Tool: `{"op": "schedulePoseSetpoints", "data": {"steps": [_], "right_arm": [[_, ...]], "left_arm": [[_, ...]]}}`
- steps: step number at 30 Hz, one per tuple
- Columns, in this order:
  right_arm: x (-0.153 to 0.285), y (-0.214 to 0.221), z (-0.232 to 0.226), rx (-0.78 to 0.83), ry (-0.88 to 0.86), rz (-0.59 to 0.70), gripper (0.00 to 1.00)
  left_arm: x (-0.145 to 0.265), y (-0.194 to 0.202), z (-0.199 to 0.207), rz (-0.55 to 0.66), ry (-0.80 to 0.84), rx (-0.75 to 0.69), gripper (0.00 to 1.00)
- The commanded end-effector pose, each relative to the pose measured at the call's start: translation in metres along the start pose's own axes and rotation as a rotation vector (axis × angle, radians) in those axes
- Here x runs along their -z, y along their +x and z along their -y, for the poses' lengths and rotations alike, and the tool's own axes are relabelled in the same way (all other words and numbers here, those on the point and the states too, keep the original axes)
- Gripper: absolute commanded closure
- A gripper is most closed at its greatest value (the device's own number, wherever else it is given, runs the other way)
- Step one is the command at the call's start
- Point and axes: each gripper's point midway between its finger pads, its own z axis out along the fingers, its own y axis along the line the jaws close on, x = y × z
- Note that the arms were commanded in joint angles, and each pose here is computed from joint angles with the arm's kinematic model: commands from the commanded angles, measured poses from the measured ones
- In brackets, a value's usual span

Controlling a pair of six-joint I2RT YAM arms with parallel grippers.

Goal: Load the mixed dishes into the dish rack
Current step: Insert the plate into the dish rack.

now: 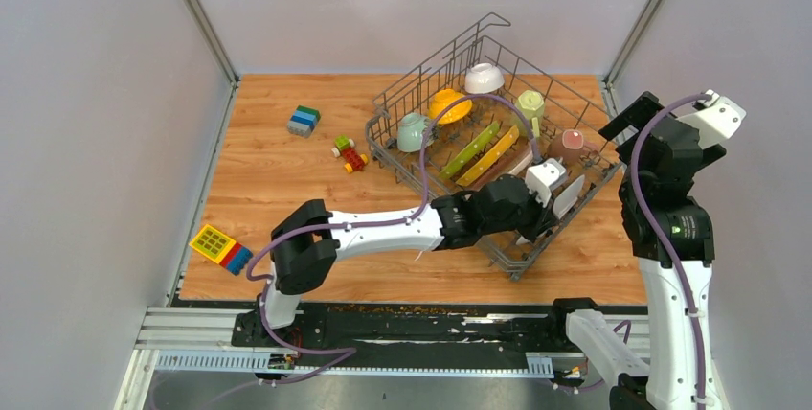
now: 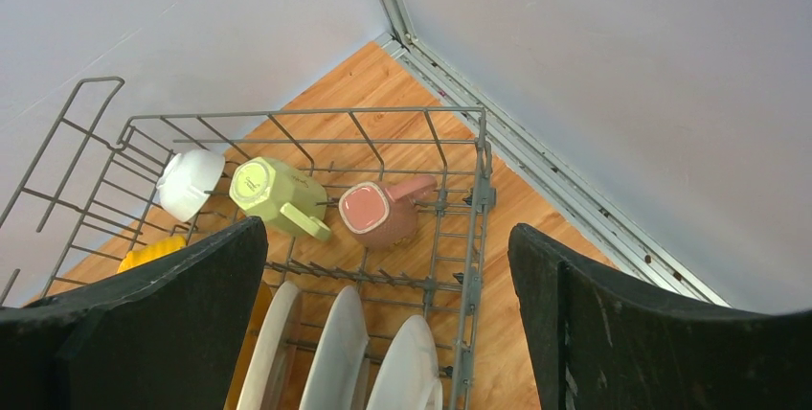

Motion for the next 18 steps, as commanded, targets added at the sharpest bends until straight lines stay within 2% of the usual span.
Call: {"op": "schedulePoseSetpoints", "data": {"steps": [1,2,4,5,6,8,12,18], "right_arm": [[0.002,-0.009,-0.003,-0.01,-0.019,0.031,0.02],[0.002,-0.01,-0.002,-0.007,-0.016,0.033,0.02],[0.002,-0.011,-0.001,-0.004,-0.013,0.038,0.02],[0.003,-0.012,-0.001,-0.001,-0.014,0.039,0.02],[0.003,-0.012,-0.001,-0.001,-0.016,0.04,0.02],[0.004,-0.014,-0.001,-0.004,-0.018,0.044,0.02],[0.006,-0.014,-0.002,-0.008,-0.025,0.044,0.02],[0.005,-0.012,-0.003,-0.011,-0.031,0.038,0.02]], "left_arm": [[-0.015,-0.046,-0.008,0.114,-0.045,-0.074,0.98],[-0.017,-0.044,-0.007,0.106,-0.04,-0.071,0.87],[-0.021,-0.038,-0.005,0.088,-0.027,-0.064,0.7],[-0.021,-0.037,-0.005,0.081,-0.024,-0.063,0.66],[-0.02,-0.036,-0.005,0.078,-0.025,-0.062,0.56],[-0.016,-0.038,-0.005,0.079,-0.024,-0.068,0.44],[-0.002,-0.052,0.003,0.102,0.003,-0.09,0.32],[0.029,-0.083,0.037,0.156,0.156,-0.138,0.22]]}}
